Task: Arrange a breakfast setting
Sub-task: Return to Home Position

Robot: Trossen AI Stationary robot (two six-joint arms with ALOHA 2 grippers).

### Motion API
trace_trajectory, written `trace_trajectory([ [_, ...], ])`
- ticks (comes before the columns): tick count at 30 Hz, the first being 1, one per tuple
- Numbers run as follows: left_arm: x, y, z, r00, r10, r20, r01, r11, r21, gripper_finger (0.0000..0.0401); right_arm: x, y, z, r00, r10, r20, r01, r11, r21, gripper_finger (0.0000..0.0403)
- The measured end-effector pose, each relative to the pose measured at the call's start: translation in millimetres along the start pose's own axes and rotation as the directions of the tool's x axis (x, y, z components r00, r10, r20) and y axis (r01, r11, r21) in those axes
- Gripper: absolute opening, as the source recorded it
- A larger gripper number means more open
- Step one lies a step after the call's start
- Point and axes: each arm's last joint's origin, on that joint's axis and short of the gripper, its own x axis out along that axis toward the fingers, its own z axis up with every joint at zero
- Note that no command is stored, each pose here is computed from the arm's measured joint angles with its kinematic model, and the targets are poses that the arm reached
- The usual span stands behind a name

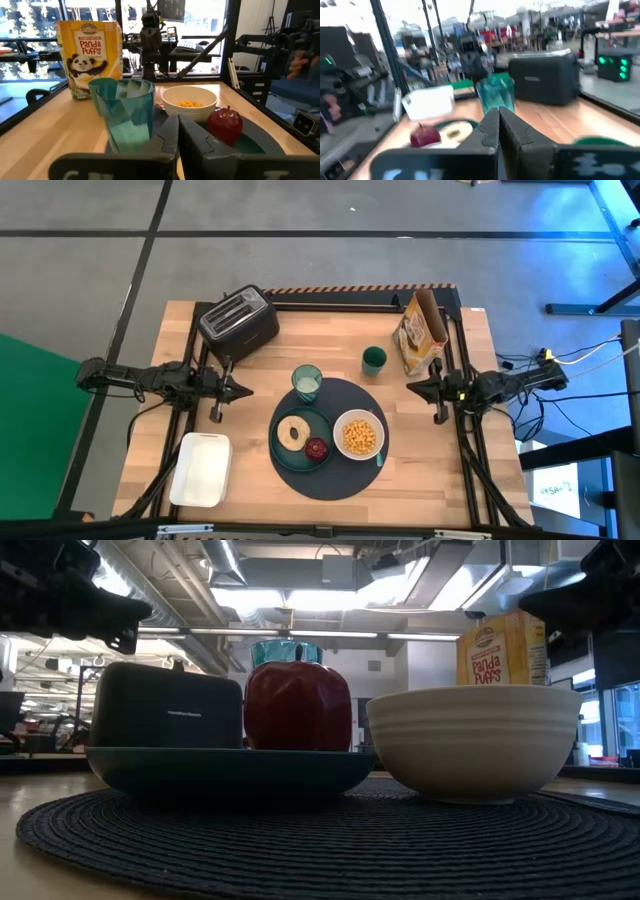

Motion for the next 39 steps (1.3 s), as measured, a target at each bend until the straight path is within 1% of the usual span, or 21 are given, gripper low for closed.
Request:
trace_trajectory([
  [1,0.0,0.0,-0.4,1.000,0.000,-0.004,0.000,1.000,-0.006,0.0001,0.5,-0.1,-2.3,1.000,0.002,0.010,-0.002,1.000,0.005,0.0000],
  [3,0.0,-0.1,-0.8,1.000,-0.005,-0.008,0.005,1.000,-0.011,0.0001,1.5,-0.9,-10.9,1.000,-0.003,-0.010,0.003,1.000,0.002,0.0000],
  [7,0.0,-0.4,0.4,1.000,-0.016,0.004,0.016,0.999,-0.036,0.0001,1.4,-1.0,-9.2,1.000,-0.011,0.007,0.011,1.000,-0.001,0.0000],
  [10,0.0,-0.6,1.1,1.000,-0.022,0.012,0.022,0.999,-0.034,0.0001,1.4,-1.8,-8.3,0.999,-0.040,0.019,0.041,0.999,-0.019,0.0000],
  [12,0.7,-0.7,-3.3,1.000,-0.023,0.009,0.023,0.999,-0.026,0.0001,1.7,-3.3,-8.6,0.998,-0.064,0.017,0.064,0.998,-0.022,0.0000],
  [14,1.8,-0.7,-11.4,1.000,-0.023,0.000,0.023,0.999,-0.034,0.0000,2.3,-5.8,-8.8,0.996,-0.084,0.016,0.084,0.996,-0.023,0.0000],
  [18,1.7,-0.5,-11.9,1.000,-0.025,-0.005,0.025,0.999,-0.029,0.0000,4.0,-12.5,-8.1,0.995,-0.101,0.018,0.101,0.994,-0.033,0.0000],
  [22,0.1,-0.4,-9.1,0.999,-0.025,0.027,0.026,1.000,-0.010,0.0000,5.2,-22.2,-9.0,0.991,-0.131,0.001,0.131,0.990,-0.050,0.0000],
  [25,0.2,0.1,-10.1,1.000,-0.023,0.017,0.023,1.000,-0.009,0.0000,5.5,-28.2,-9.8,0.994,-0.104,-0.021,0.103,0.994,-0.036,0.0000],
  [27,0.1,0.0,-9.9,0.999,-0.038,0.019,0.038,0.999,-0.008,0.0000,5.4,-30.7,-10.3,0.996,-0.077,-0.034,0.076,0.997,-0.012,0.0000],
  [30,0.1,0.1,-12.6,0.998,-0.058,-0.009,0.058,0.998,-0.009,0.0000,5.3,-32.1,-9.9,0.998,-0.044,-0.038,0.045,0.999,0.013,0.0000],
  [34,0.1,1.1,-16.8,0.998,-0.045,-0.052,0.044,0.999,-0.023,0.0000,5.2,-32.1,-9.9,0.998,-0.046,-0.039,0.046,0.999,0.011,0.0000],
  [36,0.1,1.6,-16.6,0.998,-0.029,-0.051,0.027,0.999,-0.025,0.0000,5.2,-32.0,-10.8,0.998,-0.038,-0.049,0.039,0.999,0.012,0.0000],
  [39,0.1,2.3,-16.5,0.999,-0.004,-0.049,0.004,1.000,0.012,0.0000,5.2,-31.8,-11.6,0.998,-0.028,-0.059,0.029,1.000,0.013,0.0000],
])
